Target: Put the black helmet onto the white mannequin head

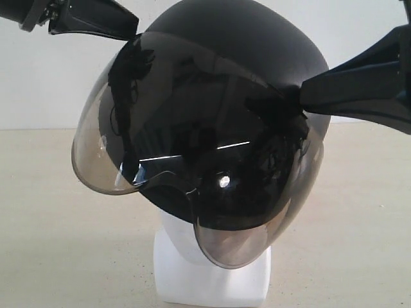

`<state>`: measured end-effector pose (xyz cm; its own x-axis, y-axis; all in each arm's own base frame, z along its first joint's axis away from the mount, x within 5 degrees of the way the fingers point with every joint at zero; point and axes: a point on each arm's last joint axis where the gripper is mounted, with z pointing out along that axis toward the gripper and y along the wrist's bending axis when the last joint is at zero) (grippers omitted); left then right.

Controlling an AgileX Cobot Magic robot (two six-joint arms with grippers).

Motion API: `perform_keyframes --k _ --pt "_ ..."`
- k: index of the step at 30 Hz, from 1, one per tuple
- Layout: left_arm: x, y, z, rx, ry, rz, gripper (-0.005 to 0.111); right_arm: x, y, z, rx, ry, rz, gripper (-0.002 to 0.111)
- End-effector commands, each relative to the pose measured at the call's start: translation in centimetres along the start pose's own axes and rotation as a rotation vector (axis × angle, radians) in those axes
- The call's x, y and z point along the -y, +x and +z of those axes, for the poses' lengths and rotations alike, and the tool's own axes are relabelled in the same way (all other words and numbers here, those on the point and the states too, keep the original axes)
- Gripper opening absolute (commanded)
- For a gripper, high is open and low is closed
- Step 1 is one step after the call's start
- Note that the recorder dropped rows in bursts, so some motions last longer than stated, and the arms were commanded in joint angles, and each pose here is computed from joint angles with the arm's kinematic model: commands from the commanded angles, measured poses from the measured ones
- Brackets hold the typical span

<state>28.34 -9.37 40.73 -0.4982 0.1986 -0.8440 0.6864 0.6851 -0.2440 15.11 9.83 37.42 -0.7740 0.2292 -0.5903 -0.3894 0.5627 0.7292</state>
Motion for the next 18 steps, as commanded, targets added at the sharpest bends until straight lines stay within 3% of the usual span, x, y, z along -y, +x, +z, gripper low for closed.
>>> perform_keyframes --k 1,12,18 --pt "-0.35 0.33 0.53 -0.034 0.015 -0.002 0.004 0.05 -0.06 0.03 0.007 0.009 -0.010 0.000" --pt "-0.26 -0.15 0.74 0.022 0.043 -0.025 0.004 0.04 -0.04 0.03 0.005 0.008 -0.010 0.000" --pt "-0.14 0.18 0.73 -0.014 0.057 -0.010 0.004 0.04 -0.04 0.03 0.005 0.008 -0.008 0.000"
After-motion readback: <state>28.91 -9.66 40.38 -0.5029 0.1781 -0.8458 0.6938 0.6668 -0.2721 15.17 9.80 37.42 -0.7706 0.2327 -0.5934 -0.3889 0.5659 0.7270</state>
